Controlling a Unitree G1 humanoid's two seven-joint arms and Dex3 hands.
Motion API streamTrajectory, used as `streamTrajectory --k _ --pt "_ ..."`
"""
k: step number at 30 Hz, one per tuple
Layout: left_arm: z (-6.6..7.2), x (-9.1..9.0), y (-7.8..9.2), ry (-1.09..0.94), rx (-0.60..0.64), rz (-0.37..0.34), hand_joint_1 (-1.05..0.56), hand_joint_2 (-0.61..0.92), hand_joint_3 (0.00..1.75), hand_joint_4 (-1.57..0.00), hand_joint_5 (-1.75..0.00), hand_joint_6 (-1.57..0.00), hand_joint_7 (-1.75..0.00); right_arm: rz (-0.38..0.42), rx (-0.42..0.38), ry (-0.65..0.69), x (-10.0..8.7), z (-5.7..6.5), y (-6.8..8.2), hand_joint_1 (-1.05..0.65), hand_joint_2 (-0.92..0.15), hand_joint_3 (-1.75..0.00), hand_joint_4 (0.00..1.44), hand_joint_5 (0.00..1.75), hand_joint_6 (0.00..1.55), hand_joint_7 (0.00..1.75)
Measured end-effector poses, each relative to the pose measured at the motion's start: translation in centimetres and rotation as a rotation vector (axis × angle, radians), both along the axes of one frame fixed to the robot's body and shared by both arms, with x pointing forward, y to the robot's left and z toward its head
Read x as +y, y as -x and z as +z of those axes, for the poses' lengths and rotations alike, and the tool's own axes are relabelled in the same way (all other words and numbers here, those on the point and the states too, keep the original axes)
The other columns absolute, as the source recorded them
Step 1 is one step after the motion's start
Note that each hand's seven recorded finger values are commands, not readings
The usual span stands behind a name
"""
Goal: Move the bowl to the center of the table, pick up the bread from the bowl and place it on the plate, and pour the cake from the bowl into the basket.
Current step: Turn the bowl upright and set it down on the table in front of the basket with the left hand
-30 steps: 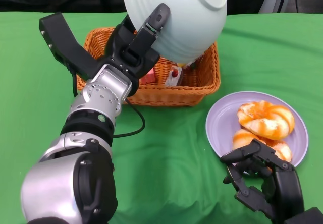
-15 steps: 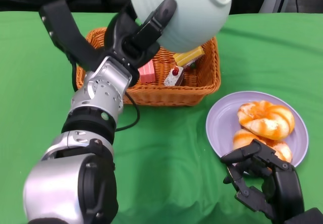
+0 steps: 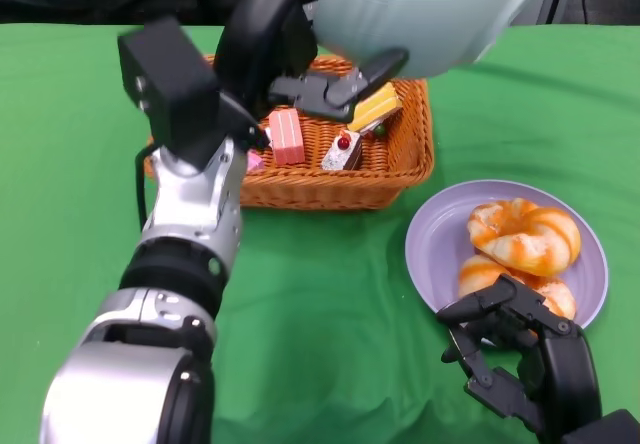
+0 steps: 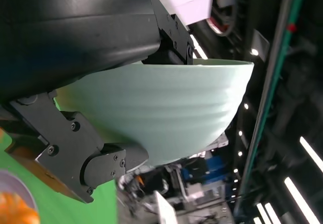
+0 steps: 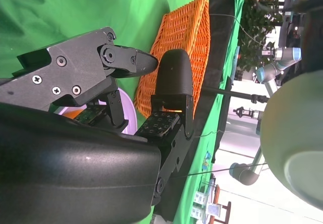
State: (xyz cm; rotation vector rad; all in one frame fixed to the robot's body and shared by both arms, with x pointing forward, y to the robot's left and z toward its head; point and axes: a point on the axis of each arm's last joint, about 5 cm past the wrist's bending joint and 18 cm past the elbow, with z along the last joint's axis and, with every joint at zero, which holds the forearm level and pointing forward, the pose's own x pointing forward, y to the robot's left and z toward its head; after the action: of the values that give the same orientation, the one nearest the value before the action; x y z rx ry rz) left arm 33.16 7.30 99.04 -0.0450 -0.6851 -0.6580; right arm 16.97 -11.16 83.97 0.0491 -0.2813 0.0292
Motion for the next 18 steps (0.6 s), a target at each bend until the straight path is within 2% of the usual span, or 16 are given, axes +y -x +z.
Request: streamTrajectory --k 3,6,10,14,18 --pt "-0.1 1.3 0.4 -0.072 -0.135 0.099 -0.11 0.63 1.05 -0.74 -1.74 -0.72 -1.54 0.01 -0.004 0.009 -0.1 0.0 -0.1 -0.15 -0.78 -0.5 0.73 1.48 0.71 1.2" --pt "-0.2 2.6 0.8 -0.101 -0.239 0.195 -0.05 0.57 1.16 -0.74 -1.75 -0.72 -1.58 0.007 -0.005 0.016 -0.3 0.1 -0.2 -0.19 -0.79 -0.47 0.75 1.47 0.72 1.18" --pt "-0.9 4.3 1.3 -0.118 -0.337 0.27 0.02 0.45 1.33 -0.73 -1.75 -0.69 -1.63 0.009 -0.016 0.015 -0.3 0.5 -0.5 -0.18 -0.79 -0.44 0.78 1.48 0.74 1.15" --pt "-1.7 5.3 2.0 -0.169 -0.429 0.342 -0.01 0.38 1.35 -0.75 -1.75 -0.74 -1.58 0.011 -0.015 0.016 -0.3 0.5 -0.5 -0.19 -0.79 -0.48 0.76 1.51 0.74 1.15" --pt "-2.5 6.7 2.7 -0.232 -0.531 0.419 -0.03 0.35 1.38 -0.82 -1.63 -0.78 -1.57 0.01 -0.003 0.011 -0.4 0.5 -0.6 -0.18 -0.77 -0.5 0.76 1.49 0.74 1.16"
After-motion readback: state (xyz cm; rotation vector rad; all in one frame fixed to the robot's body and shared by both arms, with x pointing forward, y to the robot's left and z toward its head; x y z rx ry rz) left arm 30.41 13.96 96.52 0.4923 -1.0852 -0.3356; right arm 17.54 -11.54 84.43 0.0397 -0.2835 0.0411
